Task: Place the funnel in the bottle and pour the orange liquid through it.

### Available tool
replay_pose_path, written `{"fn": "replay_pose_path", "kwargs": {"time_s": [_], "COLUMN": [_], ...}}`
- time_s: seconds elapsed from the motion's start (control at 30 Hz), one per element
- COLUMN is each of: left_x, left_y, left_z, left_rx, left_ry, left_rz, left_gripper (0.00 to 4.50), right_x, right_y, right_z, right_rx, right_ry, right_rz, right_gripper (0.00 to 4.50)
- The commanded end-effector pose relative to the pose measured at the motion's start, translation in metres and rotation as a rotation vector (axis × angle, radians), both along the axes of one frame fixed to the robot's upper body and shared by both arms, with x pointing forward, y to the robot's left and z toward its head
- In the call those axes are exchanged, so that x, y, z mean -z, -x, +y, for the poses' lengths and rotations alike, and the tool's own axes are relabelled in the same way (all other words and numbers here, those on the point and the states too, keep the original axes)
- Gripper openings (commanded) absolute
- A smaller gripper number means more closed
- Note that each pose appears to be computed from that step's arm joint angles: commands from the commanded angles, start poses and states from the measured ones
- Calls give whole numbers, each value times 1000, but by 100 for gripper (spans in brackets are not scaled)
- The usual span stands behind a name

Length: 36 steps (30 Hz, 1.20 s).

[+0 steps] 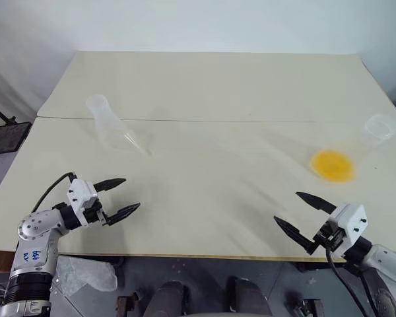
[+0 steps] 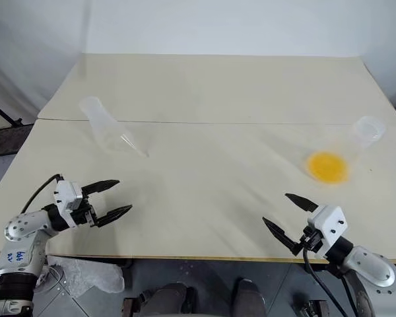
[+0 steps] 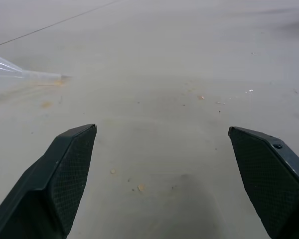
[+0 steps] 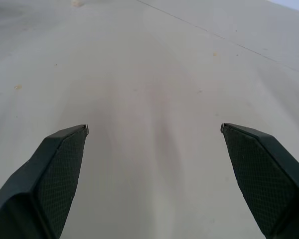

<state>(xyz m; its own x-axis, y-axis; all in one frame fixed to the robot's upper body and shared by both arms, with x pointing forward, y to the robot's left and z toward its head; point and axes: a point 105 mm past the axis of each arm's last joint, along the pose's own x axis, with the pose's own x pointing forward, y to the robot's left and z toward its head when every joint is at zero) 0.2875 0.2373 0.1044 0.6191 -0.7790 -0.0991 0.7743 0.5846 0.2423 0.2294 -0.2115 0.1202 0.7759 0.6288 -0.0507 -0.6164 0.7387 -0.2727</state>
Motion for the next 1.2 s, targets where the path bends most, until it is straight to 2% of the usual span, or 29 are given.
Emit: {"fn": "replay_pose_path", "kwargs": {"time_s": [0.03, 0.2, 0.37, 0.57, 0.67, 0.77, 0.93, 1.2], "left_x": [-12, -9, -20, -35, -34, -46, -66, -79], "left_y": [-1, -7, -10, 4, 19, 21, 0, -52], "left_z": [2, 6, 8, 26, 43, 55, 70, 60], "left_rx": [-1, -90, -160, -282, -409, -521, -663, -635], "left_ry": [21, 25, 69, 143, 157, 233, 265, 244], "left_rz": [-51, -29, -59, -122, -97, -123, -141, -121], "left_gripper": [450, 450, 450, 450, 450, 450, 450, 450], "right_x": [-10, -11, -11, -12, -15, -18, -22, -18], "right_y": [0, -1, -7, -20, -31, -40, -51, -44], "right_z": [-6, -6, -2, 8, 11, 14, 22, 25], "right_rx": [6, 3, -25, -93, -125, -148, -176, -168], "right_ry": [15, 16, 14, -2, 0, -1, -13, -28], "right_rz": [-37, -38, -35, -30, -33, -46, -62, -59], "right_gripper": [447, 447, 447, 447, 447, 447, 447, 447]}}
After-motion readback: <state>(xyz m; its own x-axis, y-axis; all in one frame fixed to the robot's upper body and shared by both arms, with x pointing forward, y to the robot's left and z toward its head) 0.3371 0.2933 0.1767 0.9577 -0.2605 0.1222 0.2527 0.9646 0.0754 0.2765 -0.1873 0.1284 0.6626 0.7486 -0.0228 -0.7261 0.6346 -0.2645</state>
